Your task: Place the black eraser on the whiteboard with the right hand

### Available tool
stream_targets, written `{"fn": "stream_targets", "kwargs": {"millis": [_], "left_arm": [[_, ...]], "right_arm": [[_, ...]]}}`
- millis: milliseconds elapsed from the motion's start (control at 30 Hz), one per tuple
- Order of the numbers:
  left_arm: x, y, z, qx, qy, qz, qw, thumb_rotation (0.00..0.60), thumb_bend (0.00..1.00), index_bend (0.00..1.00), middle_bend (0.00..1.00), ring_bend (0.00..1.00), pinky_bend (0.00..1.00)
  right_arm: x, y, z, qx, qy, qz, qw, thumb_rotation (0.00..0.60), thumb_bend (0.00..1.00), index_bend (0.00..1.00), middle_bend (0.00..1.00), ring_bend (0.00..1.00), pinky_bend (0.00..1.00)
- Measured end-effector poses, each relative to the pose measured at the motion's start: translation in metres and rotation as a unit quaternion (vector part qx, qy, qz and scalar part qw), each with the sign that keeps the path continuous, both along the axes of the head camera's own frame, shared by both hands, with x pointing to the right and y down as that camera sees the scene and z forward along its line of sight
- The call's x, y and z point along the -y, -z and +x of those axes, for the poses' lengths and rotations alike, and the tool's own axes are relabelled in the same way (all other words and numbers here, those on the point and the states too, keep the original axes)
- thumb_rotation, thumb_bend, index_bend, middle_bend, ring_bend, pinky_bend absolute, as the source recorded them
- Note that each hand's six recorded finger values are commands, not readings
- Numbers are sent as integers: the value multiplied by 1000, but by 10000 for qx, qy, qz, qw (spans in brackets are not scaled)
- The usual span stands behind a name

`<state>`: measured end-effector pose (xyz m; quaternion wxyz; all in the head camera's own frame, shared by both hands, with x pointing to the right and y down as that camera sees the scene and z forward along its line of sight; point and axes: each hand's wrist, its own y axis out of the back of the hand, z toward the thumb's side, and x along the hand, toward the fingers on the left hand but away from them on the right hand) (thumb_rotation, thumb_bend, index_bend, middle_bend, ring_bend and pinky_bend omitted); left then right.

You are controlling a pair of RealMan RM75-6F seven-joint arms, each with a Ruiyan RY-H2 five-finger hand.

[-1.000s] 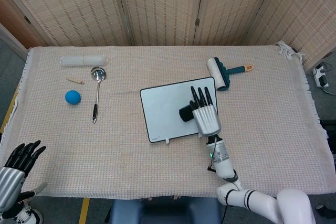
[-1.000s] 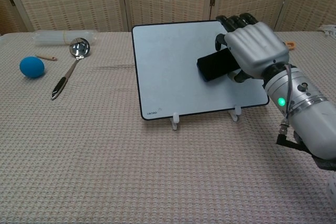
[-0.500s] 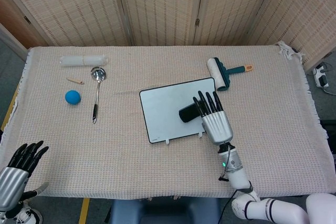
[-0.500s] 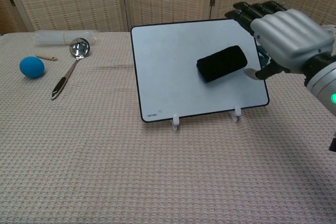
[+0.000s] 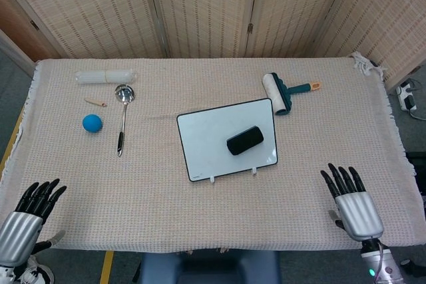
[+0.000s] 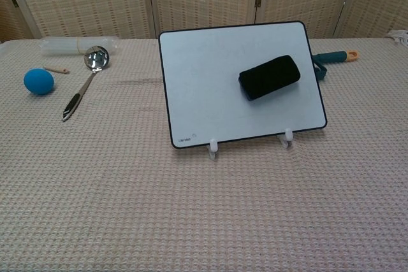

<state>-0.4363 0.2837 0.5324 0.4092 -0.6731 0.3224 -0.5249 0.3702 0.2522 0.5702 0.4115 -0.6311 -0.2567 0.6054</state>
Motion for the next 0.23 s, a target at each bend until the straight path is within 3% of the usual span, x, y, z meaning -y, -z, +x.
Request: {"fn": "stream_targets", "kwargs": {"millis": [100, 233], "left_arm": [[-1, -3, 2, 51, -41, -11, 10000, 600, 198, 8, 27, 0, 0], [-3, -5, 4, 89, -83, -42, 9999, 600, 198, 7, 27, 0, 0]], "right_arm": [[-16, 7, 23, 150, -318, -83, 9993, 600, 292, 0, 0, 0, 0], [-31, 20, 45, 175, -414, 2, 9990, 600, 292, 0, 0, 0, 0]]}}
